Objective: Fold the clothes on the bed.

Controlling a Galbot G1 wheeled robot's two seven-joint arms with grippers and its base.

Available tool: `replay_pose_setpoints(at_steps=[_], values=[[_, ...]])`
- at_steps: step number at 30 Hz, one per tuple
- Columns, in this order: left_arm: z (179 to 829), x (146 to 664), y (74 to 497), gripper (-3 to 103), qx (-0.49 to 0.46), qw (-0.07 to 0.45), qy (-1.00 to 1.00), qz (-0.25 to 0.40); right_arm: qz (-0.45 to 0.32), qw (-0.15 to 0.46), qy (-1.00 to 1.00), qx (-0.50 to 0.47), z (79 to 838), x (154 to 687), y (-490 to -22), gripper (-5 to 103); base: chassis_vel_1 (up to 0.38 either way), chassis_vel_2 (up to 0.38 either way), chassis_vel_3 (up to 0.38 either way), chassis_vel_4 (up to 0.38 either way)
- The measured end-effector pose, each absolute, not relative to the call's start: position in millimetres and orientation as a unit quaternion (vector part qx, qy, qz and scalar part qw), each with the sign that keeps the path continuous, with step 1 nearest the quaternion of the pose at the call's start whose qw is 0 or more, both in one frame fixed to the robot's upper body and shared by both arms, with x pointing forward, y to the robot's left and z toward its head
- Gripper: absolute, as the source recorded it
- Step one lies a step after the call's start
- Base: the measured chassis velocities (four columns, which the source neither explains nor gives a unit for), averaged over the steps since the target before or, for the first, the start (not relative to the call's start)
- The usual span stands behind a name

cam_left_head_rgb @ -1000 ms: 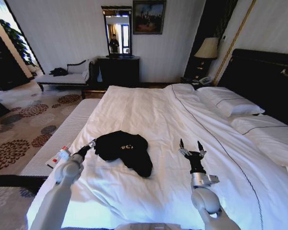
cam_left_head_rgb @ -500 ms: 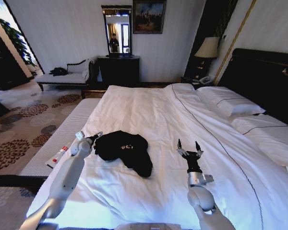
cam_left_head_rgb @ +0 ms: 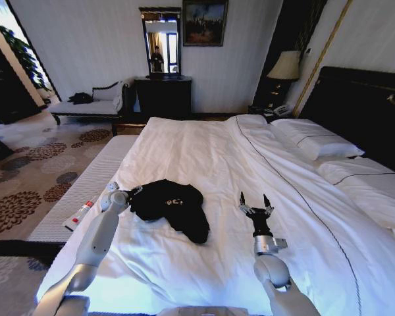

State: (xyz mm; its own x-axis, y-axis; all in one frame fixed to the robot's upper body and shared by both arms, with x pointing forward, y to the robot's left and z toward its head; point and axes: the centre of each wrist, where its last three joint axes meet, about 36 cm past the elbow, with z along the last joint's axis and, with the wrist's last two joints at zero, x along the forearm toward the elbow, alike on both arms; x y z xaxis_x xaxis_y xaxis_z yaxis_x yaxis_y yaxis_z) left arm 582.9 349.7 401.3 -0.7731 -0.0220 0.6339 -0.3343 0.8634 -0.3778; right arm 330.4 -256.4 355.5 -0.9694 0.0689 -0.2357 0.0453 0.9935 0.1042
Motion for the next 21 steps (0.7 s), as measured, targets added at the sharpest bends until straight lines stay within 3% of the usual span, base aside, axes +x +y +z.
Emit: replay_pose_setpoints(at_steps=[2,8,10,21], values=[[401,584,352,80,0.1,0.323,-0.909,0.242,0.049,0.12,0.991,0.028,355,330,-256,100,0.0,0.0,0.0,0.0],[399,594,349,64,0.101,0.325,-0.909,0.241,0.045,0.121,0.991,0.027,352,329,-255,100,0.0,0.0,0.0,0.0],[398,599,344,54,0.1,0.326,-0.909,0.24,0.042,0.122,0.991,0.026,352,328,-255,100,0.0,0.0,0.0,0.0],[395,607,328,54,0.092,0.327,-0.909,0.24,0.034,0.125,0.991,0.028,349,326,-257,100,0.0,0.0,0.0,0.0]])
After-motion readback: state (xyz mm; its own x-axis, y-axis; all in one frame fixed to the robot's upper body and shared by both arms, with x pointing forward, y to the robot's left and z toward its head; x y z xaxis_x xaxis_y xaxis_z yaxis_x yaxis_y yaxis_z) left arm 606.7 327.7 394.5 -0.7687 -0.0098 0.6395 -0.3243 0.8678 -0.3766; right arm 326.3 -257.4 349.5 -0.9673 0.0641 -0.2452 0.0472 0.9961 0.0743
